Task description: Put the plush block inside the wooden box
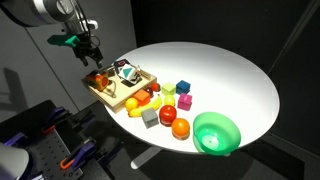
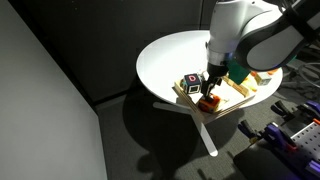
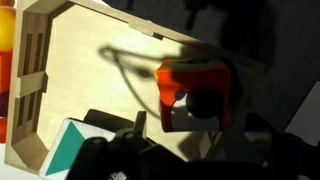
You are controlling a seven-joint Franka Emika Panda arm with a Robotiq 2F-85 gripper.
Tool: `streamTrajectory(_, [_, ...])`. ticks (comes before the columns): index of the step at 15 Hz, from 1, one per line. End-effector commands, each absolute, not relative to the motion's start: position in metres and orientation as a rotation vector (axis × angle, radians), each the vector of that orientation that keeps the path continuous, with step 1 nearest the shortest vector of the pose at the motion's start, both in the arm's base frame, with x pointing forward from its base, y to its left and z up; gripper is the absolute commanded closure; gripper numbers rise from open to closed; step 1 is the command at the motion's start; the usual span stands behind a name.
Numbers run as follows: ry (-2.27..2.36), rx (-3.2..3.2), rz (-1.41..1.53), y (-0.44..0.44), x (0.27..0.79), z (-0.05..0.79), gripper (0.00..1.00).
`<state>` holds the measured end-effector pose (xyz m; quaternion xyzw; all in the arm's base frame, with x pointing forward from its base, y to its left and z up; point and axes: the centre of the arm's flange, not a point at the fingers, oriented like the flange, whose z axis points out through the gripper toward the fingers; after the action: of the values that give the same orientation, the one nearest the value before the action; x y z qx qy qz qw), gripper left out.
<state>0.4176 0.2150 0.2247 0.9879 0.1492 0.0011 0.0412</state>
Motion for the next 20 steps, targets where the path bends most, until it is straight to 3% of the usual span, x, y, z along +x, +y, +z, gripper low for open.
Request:
streamTrajectory(1, [0.467,3.041,0.044,0.203,0.413,0.257,0.0])
streamTrajectory(8, [0.36,3.082,0.079,0.178,0.414,0.291,0.0])
streamTrajectory(20, [0.173,3.08,-0.161,0.107,0.409,0.349,0.0])
